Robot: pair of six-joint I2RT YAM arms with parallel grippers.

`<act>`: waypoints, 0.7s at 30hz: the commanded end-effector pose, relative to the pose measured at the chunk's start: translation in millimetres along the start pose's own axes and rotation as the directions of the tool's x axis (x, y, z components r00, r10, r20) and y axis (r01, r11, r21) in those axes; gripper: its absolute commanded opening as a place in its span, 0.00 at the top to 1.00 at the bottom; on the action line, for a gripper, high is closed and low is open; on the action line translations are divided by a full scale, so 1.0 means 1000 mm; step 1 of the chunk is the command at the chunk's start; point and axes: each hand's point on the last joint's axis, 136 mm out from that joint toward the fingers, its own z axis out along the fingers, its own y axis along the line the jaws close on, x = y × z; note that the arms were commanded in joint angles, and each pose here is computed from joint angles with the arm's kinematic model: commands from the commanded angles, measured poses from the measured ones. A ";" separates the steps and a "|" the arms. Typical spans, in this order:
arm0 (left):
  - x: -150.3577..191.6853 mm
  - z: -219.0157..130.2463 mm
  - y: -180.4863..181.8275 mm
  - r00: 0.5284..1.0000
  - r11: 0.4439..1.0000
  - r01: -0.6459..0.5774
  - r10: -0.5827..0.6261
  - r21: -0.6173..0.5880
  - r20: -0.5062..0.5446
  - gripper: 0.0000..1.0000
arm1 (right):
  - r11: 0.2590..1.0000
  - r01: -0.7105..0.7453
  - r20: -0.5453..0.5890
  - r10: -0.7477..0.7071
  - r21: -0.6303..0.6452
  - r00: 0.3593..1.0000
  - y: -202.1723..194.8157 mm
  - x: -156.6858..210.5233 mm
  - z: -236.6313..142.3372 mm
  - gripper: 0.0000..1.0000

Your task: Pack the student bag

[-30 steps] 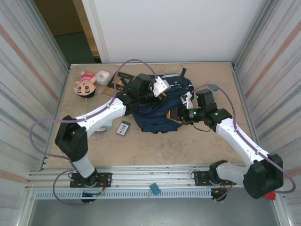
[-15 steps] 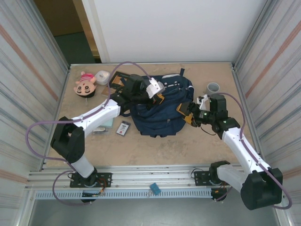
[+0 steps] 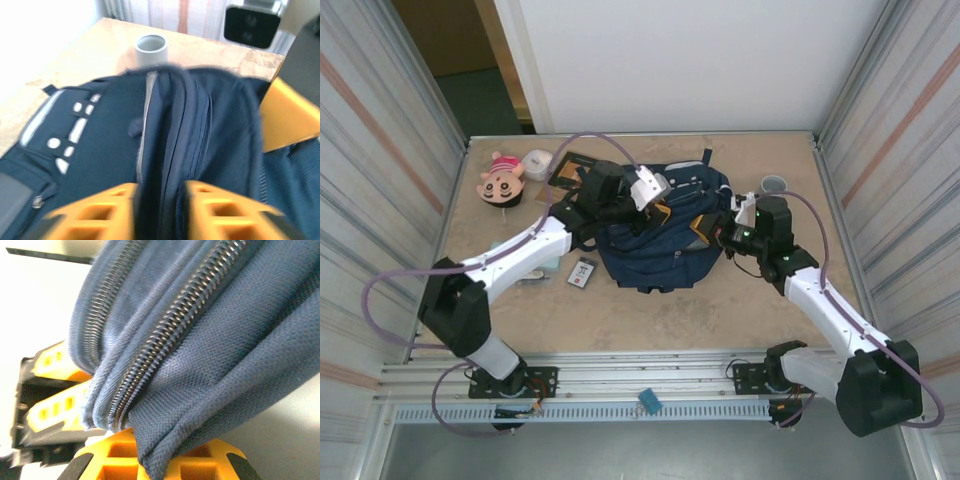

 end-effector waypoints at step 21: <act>0.044 -0.054 -0.086 0.765 0.714 0.534 -0.636 -0.453 -0.100 0.52 | 0.985 0.155 0.078 -0.149 -0.077 0.986 0.062 -0.003 -0.006 1.00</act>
